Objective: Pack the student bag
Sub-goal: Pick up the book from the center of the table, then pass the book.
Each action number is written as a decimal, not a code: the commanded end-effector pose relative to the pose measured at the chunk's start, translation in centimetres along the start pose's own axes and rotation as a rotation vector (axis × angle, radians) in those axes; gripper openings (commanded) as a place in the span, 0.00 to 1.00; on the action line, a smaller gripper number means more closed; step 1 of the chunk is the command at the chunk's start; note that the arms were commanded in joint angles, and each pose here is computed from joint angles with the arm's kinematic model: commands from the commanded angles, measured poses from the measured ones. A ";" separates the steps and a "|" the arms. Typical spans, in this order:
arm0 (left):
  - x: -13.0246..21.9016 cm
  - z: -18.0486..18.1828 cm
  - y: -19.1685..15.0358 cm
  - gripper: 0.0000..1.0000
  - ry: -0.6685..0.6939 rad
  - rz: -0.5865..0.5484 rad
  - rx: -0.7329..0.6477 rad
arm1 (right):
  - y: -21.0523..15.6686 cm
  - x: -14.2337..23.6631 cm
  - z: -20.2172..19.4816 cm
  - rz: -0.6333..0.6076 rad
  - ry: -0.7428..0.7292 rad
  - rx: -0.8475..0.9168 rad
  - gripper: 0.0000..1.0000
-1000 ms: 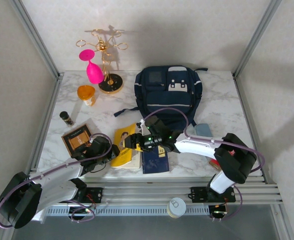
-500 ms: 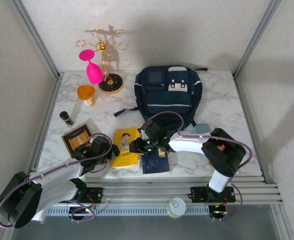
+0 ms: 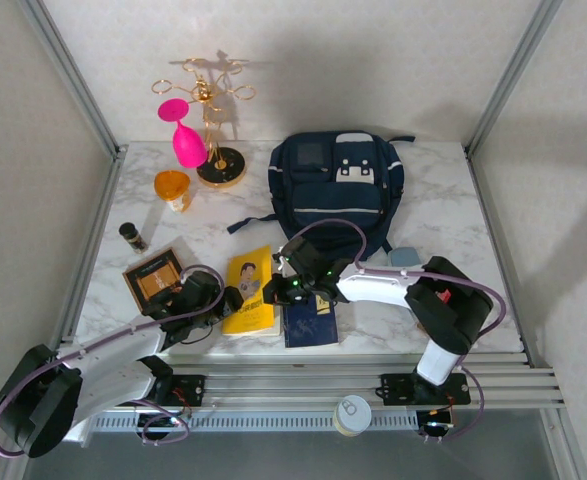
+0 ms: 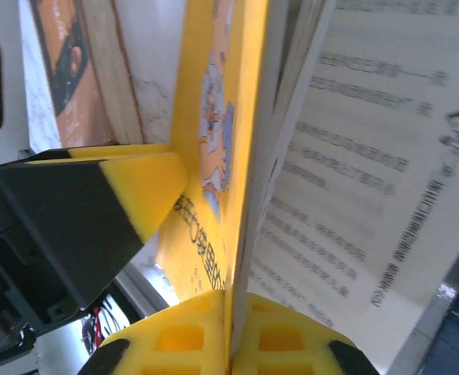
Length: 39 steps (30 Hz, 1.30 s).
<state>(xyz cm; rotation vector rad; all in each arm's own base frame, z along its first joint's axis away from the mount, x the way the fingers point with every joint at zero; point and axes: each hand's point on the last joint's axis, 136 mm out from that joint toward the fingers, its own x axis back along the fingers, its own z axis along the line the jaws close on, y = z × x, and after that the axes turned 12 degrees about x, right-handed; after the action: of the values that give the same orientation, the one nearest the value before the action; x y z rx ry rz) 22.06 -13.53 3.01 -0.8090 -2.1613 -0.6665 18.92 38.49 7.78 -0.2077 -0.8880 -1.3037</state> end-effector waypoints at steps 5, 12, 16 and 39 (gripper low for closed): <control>1.8 -1.2 1.5 0.69 -0.072 0.006 0.023 | 4.4 4.5 4.6 -0.116 0.153 0.154 0.00; 2.6 -3.6 1.5 0.82 -0.242 0.068 0.061 | 6.3 6.8 6.7 -0.154 0.234 0.220 0.00; 3.3 -5.8 1.2 0.89 -0.384 0.102 0.092 | 7.1 8.2 8.0 -0.179 0.276 0.263 0.00; 5.9 -10.3 0.0 0.53 -0.656 0.177 0.141 | 4.2 7.0 2.7 -0.126 0.249 0.163 0.00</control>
<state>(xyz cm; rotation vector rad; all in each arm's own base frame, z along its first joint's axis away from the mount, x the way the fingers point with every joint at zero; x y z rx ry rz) 23.49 -17.06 11.56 -1.1496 -2.5748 -0.1621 21.77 35.99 15.23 0.0791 -0.7868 -1.3490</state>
